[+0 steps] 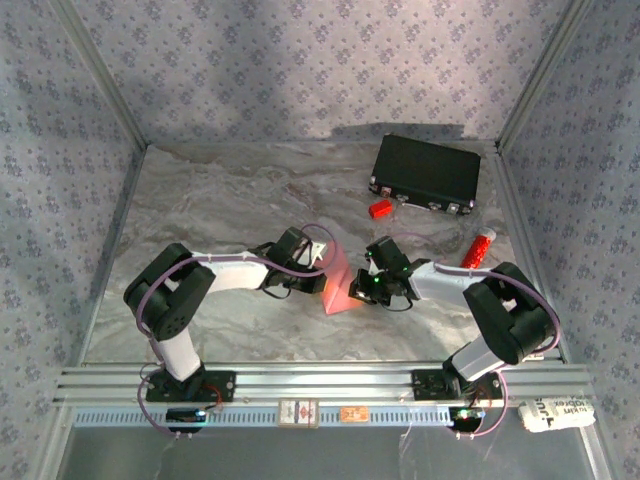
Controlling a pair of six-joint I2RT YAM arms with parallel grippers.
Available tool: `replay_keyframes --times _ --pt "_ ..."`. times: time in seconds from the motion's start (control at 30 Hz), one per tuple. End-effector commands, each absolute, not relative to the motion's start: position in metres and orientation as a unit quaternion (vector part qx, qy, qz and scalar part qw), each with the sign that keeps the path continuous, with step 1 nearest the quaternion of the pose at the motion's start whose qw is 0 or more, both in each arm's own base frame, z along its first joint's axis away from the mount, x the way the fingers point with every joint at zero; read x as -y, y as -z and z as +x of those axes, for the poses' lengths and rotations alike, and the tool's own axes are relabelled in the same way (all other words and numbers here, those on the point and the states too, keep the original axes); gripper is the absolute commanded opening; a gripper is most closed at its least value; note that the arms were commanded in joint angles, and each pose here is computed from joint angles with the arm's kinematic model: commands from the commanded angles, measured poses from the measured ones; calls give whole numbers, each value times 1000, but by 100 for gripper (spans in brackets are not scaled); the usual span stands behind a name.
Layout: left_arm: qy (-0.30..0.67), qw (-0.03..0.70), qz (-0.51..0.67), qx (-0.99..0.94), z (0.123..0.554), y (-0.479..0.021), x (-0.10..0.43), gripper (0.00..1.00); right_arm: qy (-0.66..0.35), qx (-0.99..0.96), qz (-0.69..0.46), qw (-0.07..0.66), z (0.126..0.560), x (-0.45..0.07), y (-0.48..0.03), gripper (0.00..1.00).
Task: Fold a paper plane with a square sheet of paper (pick it up from the middle)
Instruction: Fold the triangle a second time at the center of the table.
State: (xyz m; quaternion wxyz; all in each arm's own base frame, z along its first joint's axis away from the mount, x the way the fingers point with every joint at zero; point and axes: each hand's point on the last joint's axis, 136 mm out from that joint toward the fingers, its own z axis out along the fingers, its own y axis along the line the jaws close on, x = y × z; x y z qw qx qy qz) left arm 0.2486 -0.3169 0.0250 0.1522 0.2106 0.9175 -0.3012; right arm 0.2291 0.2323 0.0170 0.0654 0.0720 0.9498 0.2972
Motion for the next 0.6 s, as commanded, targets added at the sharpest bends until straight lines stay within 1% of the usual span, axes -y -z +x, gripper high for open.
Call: replay_keyframes --times 0.0,0.27,0.43,0.57 --pt "287 151 213 -922 250 -20 310 0 -244 -965 84 44 218 -213 2 10" --pt "290 145 213 -922 248 -17 311 0 -261 -960 81 56 223 -219 -6 12" --pt "292 143 211 -922 248 -17 311 0 -315 -940 79 101 241 -234 -36 14" --pt "292 141 212 -922 246 -15 311 0 -375 -915 77 124 248 -253 -60 13"
